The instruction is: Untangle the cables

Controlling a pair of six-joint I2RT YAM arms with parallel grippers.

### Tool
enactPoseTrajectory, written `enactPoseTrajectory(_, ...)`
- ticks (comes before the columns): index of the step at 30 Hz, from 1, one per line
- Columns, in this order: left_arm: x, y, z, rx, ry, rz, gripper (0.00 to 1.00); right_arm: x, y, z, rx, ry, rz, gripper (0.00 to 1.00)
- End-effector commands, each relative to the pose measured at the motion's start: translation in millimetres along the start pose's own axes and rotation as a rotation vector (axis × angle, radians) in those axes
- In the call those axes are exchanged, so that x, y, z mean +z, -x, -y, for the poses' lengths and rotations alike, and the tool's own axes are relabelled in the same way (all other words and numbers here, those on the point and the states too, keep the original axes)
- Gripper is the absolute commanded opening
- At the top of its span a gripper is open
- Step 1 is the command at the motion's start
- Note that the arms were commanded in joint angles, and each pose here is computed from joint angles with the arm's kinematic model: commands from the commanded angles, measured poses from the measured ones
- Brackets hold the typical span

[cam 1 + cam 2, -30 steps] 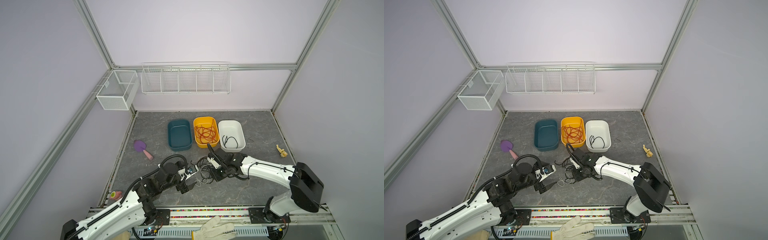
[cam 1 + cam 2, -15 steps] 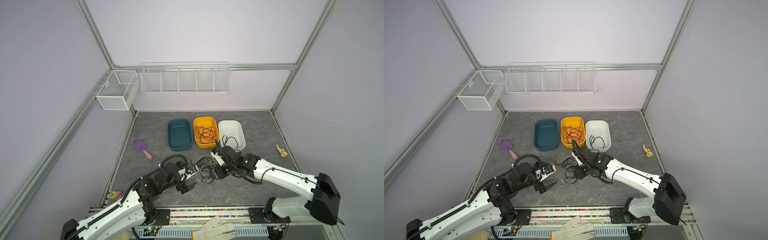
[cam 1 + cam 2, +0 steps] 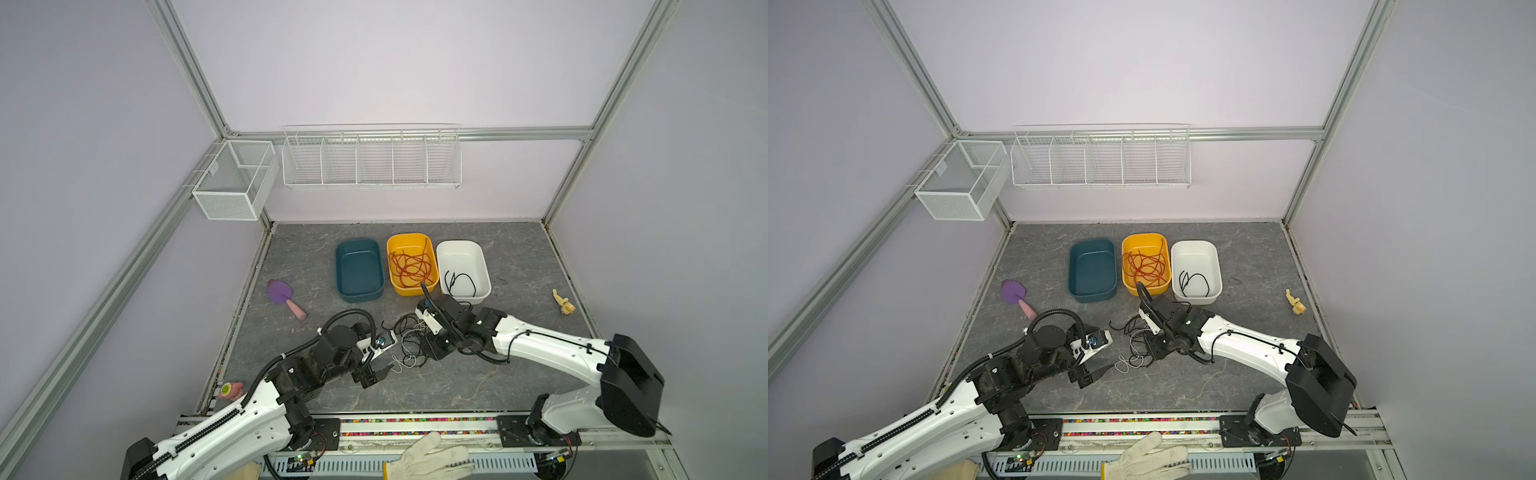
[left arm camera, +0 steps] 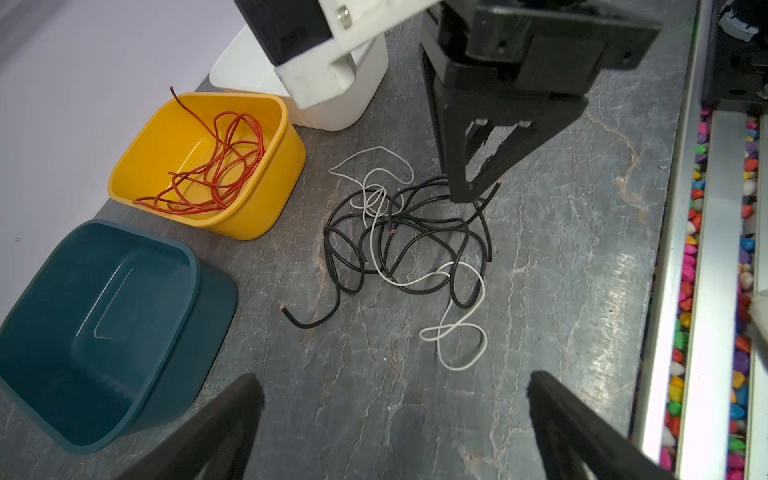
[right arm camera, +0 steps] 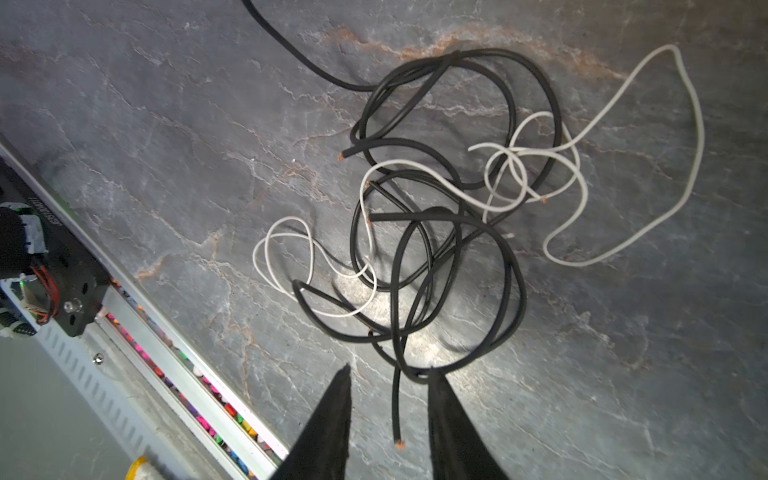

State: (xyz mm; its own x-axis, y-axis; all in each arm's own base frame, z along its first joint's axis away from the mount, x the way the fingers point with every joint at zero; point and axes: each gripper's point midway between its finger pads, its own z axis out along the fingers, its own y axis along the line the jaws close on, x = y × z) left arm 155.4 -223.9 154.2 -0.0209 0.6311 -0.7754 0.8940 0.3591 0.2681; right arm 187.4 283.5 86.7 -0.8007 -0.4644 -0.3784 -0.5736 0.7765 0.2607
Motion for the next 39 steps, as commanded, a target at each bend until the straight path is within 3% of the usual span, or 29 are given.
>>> enactPoseTrajectory(1,0,-4,5,0.021,-0.020,-0.011,0.99,13,-3,4,-0.024,-0.020,-0.024,0.35)
enactPoseTrajectory(4,0,-4,5,0.021,-0.020,-0.011,0.99,22,-4,8,-0.023,-0.042,-0.039,0.34)
enactPoseTrajectory(9,1,-5,5,0.022,-0.020,-0.012,0.99,21,-2,11,-0.020,-0.060,-0.022,0.18)
enactPoseTrajectory(16,1,-5,5,0.023,-0.020,-0.013,0.99,0,1,15,-0.022,-0.085,0.032,0.08)
enactPoseTrajectory(39,1,-5,7,0.021,-0.027,-0.016,0.99,-141,38,-14,-0.103,0.038,0.415,0.07)
